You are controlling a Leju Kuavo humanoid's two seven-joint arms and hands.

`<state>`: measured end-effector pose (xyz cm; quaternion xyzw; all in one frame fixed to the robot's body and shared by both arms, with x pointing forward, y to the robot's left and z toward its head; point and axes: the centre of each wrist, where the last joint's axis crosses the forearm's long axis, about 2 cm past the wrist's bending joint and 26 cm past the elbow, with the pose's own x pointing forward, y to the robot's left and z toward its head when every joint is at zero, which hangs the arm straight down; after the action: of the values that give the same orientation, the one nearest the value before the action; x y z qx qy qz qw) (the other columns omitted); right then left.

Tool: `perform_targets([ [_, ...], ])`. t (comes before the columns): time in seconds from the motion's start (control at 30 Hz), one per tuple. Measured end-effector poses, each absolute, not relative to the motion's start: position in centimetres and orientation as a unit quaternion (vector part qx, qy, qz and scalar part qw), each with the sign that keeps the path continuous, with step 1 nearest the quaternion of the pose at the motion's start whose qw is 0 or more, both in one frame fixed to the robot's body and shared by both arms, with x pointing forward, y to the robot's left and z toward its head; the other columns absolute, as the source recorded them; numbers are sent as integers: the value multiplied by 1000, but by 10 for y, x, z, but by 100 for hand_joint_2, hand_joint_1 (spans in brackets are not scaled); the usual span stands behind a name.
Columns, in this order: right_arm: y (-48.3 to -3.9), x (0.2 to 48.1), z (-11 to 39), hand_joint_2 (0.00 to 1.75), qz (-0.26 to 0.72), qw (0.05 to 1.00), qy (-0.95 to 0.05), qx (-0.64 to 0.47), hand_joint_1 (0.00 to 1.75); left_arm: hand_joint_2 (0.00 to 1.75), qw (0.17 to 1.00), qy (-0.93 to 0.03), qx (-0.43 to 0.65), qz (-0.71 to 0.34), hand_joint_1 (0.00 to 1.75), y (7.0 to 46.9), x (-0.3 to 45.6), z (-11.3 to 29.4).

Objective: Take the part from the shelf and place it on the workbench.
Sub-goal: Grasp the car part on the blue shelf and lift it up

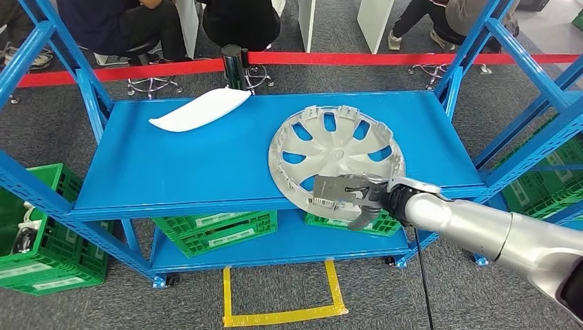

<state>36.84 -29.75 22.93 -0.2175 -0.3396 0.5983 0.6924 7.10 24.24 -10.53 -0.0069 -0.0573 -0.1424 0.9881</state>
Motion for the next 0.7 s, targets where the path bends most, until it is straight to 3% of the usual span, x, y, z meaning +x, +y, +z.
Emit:
perform_targets([
  [0.4, -278, 341, 188, 175, 613, 648, -382, -242, 0, 0, 988, -57, -7, -142, 0, 242, 71, -105],
  [0.7, -266, 338, 183, 175, 602, 632, -429, -232, 0, 0, 988, -57, -7, -142, 0, 242, 71, -105],
])
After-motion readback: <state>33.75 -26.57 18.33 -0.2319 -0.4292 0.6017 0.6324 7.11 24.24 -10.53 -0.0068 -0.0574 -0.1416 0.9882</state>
